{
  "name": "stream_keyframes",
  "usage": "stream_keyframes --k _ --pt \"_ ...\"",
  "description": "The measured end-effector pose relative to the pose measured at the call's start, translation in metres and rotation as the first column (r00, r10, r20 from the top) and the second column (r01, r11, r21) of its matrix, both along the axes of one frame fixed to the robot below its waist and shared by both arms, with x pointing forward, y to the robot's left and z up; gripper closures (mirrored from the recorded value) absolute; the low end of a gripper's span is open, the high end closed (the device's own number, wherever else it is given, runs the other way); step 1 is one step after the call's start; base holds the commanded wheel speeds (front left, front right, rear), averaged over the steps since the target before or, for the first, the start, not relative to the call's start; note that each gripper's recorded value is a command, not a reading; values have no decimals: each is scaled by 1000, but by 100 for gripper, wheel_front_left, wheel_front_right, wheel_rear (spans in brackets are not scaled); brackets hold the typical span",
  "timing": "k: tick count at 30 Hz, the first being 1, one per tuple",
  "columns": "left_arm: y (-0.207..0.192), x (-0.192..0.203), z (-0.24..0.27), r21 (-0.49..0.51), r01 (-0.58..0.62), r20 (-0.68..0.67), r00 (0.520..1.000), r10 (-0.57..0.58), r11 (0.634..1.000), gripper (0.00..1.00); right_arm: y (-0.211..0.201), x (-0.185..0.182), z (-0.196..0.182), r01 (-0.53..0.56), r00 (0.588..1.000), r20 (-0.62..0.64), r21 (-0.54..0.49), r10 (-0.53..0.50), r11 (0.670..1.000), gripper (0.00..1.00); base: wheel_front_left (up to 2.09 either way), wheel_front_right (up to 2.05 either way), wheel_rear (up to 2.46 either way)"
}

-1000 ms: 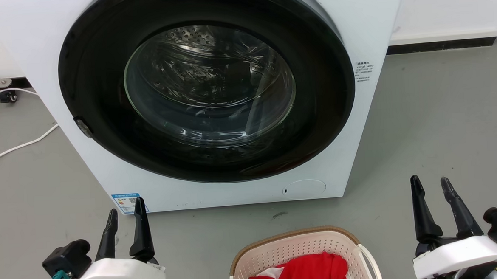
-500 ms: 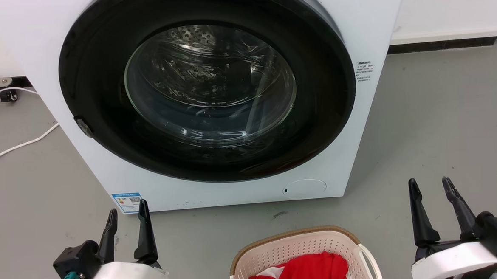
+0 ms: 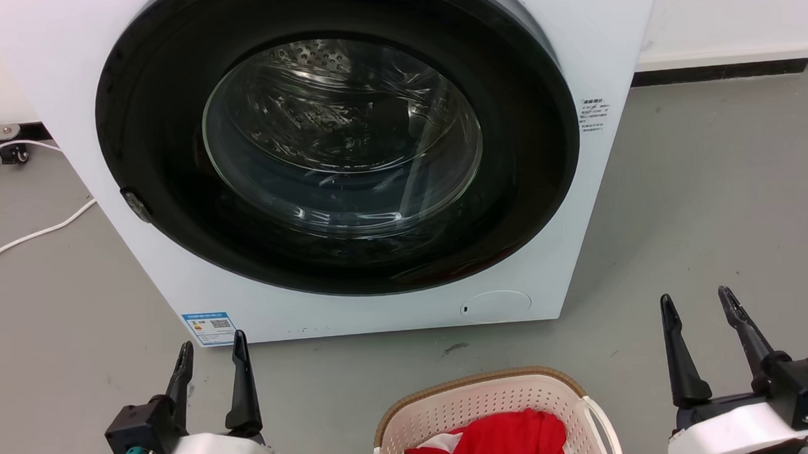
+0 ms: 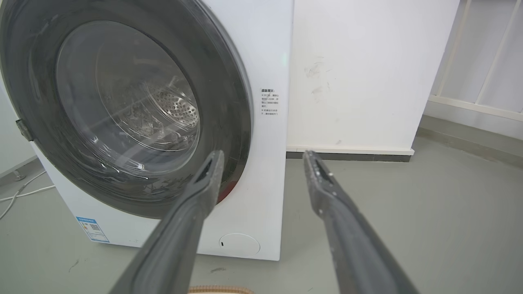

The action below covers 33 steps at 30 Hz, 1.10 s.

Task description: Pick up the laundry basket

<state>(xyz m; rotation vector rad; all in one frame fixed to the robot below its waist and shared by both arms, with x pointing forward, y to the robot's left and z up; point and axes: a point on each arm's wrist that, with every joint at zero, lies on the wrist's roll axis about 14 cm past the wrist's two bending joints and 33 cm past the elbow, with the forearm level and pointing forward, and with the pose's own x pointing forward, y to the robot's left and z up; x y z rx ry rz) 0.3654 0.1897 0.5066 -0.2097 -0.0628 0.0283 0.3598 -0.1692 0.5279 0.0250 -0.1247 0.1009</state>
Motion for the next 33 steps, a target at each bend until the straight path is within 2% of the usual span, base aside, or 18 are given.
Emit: stream_keyframes --k 25,33 --pt "-2 -5 -2 159 11 13 1000 -13 987 0 4 -2 6 -11 999 48 -159 19 987 0 0 0 0" --pt "-1 -6 -4 161 8 8 1000 -9 987 0 2 -2 5 -5 999 45 -139 11 990 0 0 0 0"
